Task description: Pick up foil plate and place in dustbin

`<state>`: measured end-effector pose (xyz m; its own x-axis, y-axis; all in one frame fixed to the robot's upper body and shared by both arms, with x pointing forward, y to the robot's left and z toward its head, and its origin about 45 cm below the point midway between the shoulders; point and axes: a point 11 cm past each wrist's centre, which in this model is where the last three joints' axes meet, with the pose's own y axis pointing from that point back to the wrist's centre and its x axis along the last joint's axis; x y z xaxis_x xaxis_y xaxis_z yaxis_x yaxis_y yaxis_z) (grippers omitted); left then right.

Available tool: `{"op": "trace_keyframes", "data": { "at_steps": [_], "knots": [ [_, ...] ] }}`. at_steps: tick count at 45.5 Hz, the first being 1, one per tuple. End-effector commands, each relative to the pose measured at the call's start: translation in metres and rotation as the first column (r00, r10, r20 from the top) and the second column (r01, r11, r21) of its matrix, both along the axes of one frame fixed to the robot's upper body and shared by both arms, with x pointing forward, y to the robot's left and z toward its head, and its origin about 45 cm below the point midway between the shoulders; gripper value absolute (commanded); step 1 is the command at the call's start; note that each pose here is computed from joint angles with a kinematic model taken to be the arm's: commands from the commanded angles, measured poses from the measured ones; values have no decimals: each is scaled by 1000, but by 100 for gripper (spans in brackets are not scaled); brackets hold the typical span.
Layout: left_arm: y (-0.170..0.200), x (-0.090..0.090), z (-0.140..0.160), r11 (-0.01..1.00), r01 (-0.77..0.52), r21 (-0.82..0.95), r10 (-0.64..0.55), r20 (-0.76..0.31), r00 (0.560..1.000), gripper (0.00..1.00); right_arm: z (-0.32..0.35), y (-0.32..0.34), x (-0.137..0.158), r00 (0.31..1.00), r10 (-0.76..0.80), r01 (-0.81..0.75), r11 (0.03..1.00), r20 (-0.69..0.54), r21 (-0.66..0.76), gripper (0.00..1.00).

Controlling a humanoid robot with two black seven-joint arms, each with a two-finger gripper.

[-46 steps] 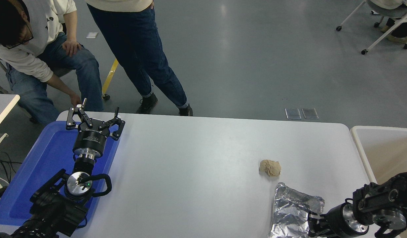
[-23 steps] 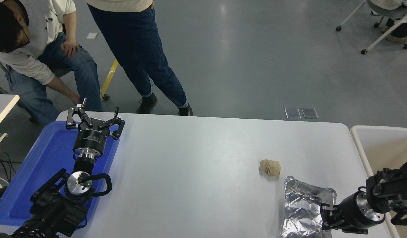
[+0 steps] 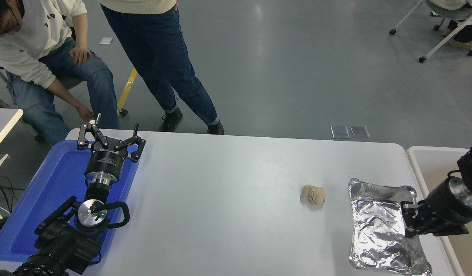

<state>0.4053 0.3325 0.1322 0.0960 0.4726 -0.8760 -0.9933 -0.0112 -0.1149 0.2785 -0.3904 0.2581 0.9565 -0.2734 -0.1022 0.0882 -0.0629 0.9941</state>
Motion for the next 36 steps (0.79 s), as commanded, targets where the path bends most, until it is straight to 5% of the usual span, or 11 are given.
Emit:
{"op": "trace_keyframes", "data": {
  "at_steps": [1,16,36],
  "knots": [
    [0,0,0,1000,-1,-1,1,0,1000,100,68,12,14,996,55,-55,998,75,-13,0],
    [0,0,0,1000,-1,1,1,-1,1000,100,160,29,40,944,135,-108,988,302,-106,0],
    [1,0,0,1000,-4,1,4,0,1000,100,192,40,45,910,173,-129,982,376,-141,0]
  ]
}}
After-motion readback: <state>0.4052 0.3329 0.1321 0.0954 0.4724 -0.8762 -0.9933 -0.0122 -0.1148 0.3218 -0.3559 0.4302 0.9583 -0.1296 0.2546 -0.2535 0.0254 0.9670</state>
